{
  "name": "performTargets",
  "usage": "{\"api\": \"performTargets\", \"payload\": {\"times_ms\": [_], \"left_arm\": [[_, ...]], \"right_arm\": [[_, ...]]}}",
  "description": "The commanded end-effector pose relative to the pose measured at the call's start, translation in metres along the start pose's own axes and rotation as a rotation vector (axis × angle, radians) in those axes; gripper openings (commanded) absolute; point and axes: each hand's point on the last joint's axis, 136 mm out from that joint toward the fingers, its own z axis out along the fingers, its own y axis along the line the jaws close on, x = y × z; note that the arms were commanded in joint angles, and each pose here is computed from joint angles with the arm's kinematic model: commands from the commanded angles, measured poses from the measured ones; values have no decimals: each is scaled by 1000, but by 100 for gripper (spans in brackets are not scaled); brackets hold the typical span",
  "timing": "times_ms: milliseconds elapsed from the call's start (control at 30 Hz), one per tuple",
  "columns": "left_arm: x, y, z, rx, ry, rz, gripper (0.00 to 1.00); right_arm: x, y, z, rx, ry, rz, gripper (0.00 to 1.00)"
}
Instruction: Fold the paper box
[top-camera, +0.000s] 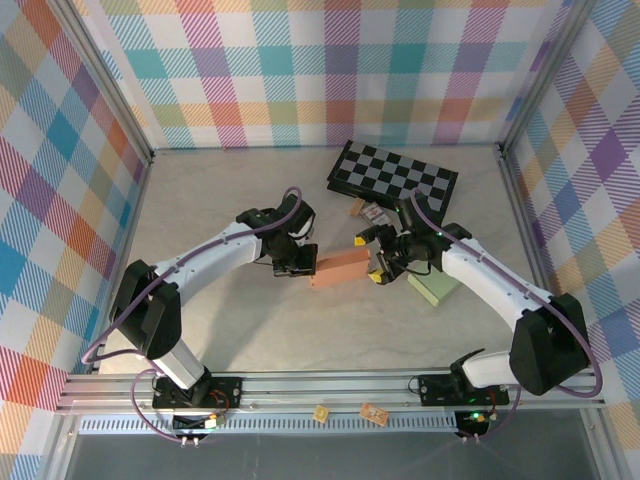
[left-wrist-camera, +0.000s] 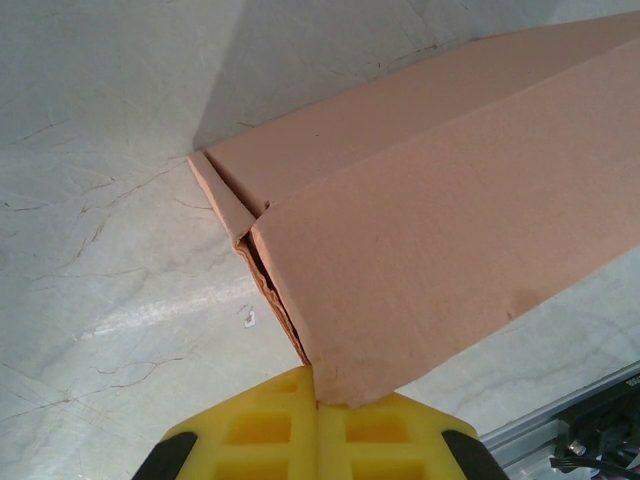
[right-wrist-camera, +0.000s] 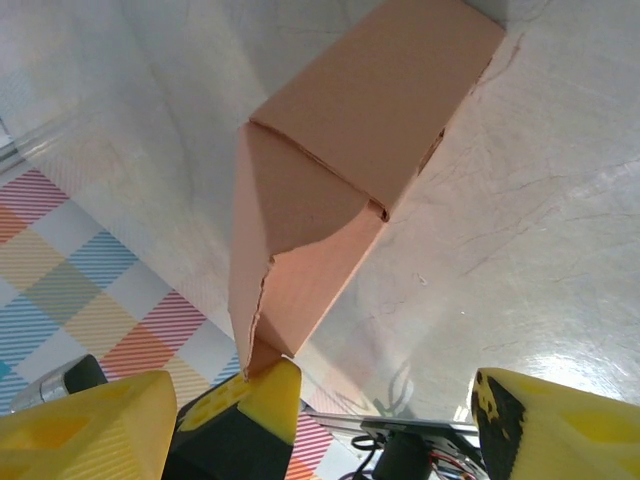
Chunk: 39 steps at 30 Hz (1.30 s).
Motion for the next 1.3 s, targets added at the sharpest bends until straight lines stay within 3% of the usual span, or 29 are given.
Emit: {"api": "performTargets", "payload": {"times_ms": [0,267,533,733,867,1067,1267], "left_arm": [[3,-1,1,-14,25,8,4],[1,-1,2,-19,30,12,5],[-1,-2,-2,-19,14,18,7],[-4,-7,-13,3,-22,17,15],[-10,-28,-32,115,-78,14,21],[-25,-41,-60,276,-183,-162,34],[-29,-39,-44,342,-134,-361,38]], "right_arm": [[-7,13,-2,-95,-13,26,77],[-19,-1,13,-70,-7,42,69],[-29,-7,20,-52,-23,11,51],[-32,-10,24,-36,-26,1,42],[-33,-11,26,-27,-26,3,38],[-34,-16,27,-9,-28,6,35],[-32,-24,26,21,-23,0,33]]}}
